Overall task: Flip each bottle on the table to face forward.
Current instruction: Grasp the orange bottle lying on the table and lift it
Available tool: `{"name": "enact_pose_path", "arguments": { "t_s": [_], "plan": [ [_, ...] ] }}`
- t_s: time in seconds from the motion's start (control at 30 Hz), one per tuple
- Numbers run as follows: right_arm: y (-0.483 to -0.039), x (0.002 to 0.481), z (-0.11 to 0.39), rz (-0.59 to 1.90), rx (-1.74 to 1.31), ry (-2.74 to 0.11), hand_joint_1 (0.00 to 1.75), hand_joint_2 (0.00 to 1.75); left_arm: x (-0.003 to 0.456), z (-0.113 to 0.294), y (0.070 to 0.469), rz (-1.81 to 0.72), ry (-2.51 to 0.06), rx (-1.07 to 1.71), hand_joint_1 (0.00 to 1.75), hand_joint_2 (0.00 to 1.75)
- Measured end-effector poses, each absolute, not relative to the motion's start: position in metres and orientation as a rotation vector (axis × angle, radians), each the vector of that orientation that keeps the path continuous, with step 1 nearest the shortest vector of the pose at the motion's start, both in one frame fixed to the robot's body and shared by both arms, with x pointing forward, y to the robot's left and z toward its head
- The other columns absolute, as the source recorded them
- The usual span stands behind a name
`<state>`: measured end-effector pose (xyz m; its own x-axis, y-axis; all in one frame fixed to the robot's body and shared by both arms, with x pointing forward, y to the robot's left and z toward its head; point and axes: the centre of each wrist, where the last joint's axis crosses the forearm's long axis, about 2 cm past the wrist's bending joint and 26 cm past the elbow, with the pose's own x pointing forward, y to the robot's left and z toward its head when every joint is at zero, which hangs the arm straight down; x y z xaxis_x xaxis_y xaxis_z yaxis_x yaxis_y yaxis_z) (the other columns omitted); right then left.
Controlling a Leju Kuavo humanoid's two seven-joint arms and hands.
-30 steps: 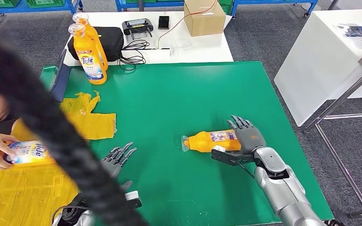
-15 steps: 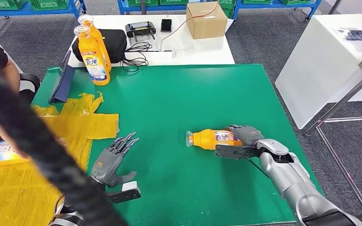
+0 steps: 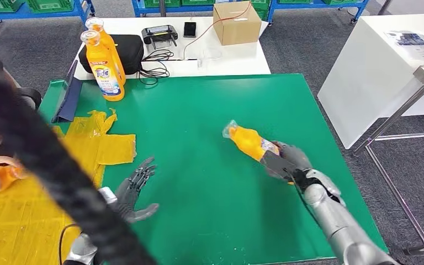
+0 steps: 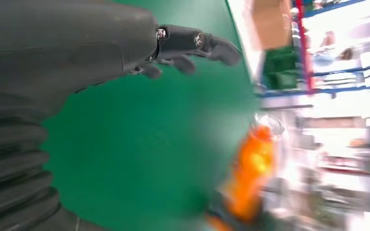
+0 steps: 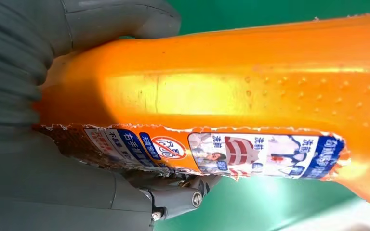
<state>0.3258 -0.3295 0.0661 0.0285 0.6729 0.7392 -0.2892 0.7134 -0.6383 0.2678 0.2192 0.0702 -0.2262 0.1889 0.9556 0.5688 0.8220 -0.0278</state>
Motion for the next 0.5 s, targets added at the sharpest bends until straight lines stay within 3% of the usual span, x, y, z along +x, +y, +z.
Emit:
{"name": "enact_pose_path", "arguments": {
  "t_s": [0.07,0.5],
  "plan": [
    [-0.302,0.317,0.070,0.679,-0.260,-1.419,1.75,1.75,0.262,0.079,0.220,-0.327,-1.811,-0.644,0.00,1.75],
    [-0.167,0.256,0.102,0.648,0.050,-1.700,1.75,1.75,0.225,0.108,0.195,-0.174,-1.880,-0.851,0.00,1.75]
  ]
}}
